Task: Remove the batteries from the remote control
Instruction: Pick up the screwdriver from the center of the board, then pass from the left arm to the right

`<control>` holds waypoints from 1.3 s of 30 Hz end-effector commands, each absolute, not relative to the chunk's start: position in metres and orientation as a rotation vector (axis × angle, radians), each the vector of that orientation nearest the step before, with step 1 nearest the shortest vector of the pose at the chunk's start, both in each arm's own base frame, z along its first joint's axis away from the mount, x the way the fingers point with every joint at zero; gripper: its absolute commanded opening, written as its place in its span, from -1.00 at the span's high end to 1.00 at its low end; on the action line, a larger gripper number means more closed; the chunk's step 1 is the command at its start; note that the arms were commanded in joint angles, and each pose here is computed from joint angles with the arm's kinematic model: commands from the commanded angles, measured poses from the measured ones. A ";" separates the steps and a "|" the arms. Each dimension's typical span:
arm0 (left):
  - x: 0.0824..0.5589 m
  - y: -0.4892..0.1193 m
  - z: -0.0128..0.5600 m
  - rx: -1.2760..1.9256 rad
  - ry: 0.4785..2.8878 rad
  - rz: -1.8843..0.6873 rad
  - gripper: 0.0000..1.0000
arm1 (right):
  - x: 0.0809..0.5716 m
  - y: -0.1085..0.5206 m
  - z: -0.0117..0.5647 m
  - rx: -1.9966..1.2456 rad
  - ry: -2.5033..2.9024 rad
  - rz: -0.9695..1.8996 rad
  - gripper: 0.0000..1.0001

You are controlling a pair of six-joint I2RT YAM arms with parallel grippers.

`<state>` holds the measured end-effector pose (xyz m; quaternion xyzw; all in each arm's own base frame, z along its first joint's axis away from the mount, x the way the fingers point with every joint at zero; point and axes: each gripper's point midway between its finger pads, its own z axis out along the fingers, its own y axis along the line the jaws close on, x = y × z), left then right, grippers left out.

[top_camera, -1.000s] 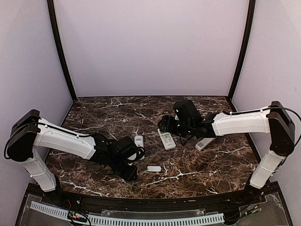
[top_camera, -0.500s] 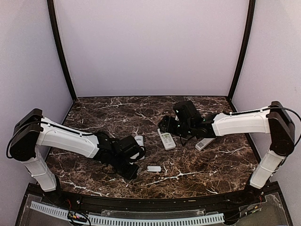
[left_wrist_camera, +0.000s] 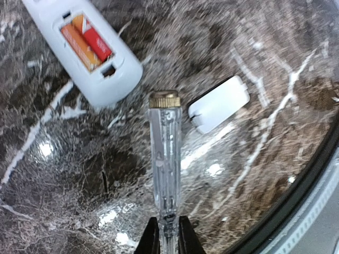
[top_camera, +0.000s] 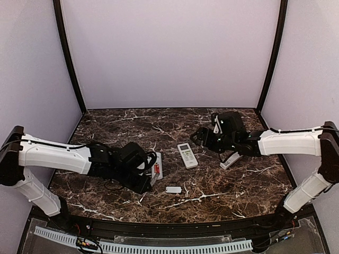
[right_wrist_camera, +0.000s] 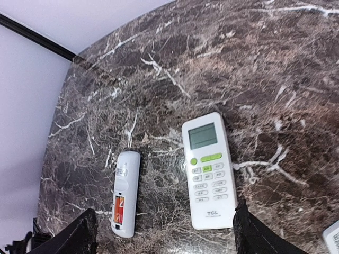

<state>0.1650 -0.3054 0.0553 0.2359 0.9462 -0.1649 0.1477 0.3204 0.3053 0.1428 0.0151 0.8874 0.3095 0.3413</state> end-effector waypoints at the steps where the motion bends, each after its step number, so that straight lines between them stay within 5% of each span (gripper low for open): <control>1: 0.185 -0.310 0.103 0.701 2.557 -0.670 1.00 | 0.317 0.302 0.181 -0.091 2.192 1.075 -0.70; 14: 0.185 -0.327 0.195 1.087 2.170 -1.063 1.00 | 0.234 0.373 0.239 -0.688 2.098 1.595 -0.50; 39: 0.177 -0.335 0.179 1.199 2.172 -1.120 1.00 | 0.192 0.433 0.189 -1.044 2.276 1.723 0.13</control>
